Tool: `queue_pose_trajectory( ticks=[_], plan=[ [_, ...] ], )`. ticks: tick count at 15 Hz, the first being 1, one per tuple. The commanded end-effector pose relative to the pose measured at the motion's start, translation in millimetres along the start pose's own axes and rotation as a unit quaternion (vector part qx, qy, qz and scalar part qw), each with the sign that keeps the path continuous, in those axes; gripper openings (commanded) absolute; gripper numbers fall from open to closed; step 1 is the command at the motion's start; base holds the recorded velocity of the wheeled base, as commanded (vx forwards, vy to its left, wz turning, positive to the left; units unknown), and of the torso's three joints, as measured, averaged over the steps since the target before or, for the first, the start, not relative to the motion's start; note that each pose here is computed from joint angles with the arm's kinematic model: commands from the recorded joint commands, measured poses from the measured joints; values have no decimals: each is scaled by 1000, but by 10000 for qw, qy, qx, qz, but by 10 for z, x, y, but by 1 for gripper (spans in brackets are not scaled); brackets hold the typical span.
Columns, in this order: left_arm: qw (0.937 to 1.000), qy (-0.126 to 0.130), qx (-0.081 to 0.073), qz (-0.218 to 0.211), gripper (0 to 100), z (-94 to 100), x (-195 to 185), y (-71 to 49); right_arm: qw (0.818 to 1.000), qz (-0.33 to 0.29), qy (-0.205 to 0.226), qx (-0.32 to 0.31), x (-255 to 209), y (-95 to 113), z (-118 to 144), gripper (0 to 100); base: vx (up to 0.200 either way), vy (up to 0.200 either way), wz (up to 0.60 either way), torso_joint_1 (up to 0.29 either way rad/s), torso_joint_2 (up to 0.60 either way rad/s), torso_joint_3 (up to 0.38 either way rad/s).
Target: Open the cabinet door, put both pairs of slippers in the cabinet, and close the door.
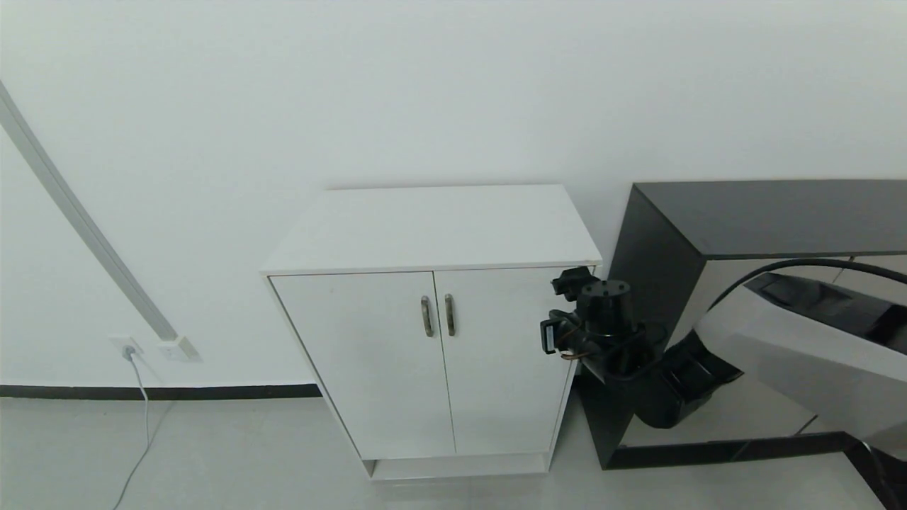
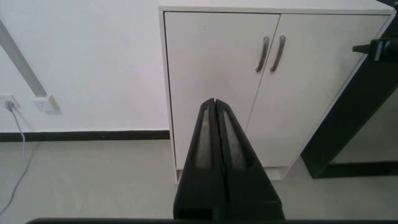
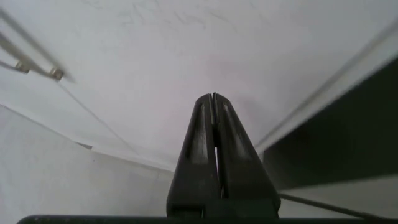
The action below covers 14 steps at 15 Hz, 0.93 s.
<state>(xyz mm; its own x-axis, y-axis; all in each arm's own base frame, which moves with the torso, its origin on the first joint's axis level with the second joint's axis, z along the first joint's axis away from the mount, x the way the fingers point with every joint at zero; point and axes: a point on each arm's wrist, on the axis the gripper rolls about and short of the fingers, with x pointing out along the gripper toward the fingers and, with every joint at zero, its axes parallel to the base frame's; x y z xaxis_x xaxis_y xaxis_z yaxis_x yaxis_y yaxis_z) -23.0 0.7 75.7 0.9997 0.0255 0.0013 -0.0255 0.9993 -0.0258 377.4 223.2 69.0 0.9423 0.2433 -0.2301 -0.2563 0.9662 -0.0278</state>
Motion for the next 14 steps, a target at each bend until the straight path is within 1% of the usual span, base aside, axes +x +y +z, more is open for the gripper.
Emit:
queue_pose_trajectory(
  ticks=[1, 2, 4, 5, 7, 8, 9, 11, 13, 14],
  plan=[
    [10000, 6, -1, 3, 0, 0, 1, 0, 9999, -47, -147, 50, -332, -115, 207, 0, 0, 0, 0, 0, 0, 0],
    [10000, 14, -1, 3, 0, -4, 2, 0, 9997, -137, -168, 65, -537, -235, 259, 0, 0, 0, 0, 0, 0, 0],
    [10000, 6, -1, 3, 0, 0, 1, 0, 9993, -350, -99, 80, -790, -421, 281, 0, 0, 0, 0, 0, 0, 0],
    [10000, 6, -1, 3, 0, 0, 1, 0, 9982, -594, -16, 94, -1022, -592, 273, 0, 0, 0, 0, 0, 0, 0],
    [10000, 6, -1, 3, 0, 0, 1, 0, 9949, -1002, 69, 137, -1388, -829, 235, 0, 0, 0, 0, 0, 0, 0],
    [10000, 6, -1, 3, 0, 0, 1, 0, 9929, -1168, 176, 148, -1586, -935, 160, 0, 0, 0, 0, 0, 0, 0],
    [10000, 6, -1, 3, 0, 0, 1, 0, 9921, -1228, 208, 153, -1672, -975, 127, 0, 0, 0, 0, 0, 0, 0],
    [10000, 6, -1, 18, 0, 0, 1, 1, 9863, -1604, 353, 176, -2132, -1178, -67, 0, 0, 0, 0, 0, 0, 0],
    [10000, 6, -1, 18, 0, 0, 1, 1, 9828, -1807, 309, 215, -2419, -1274, -127, 0, 0, 0, 0, 0, 0, 0],
    [10000, 6, -1, 18, 0, 0, 1, 1, 9823, -1835, 307, 204, -2524, -1288, -156, 0, 0, 0, 0, 0, 0, 0]
  ],
)
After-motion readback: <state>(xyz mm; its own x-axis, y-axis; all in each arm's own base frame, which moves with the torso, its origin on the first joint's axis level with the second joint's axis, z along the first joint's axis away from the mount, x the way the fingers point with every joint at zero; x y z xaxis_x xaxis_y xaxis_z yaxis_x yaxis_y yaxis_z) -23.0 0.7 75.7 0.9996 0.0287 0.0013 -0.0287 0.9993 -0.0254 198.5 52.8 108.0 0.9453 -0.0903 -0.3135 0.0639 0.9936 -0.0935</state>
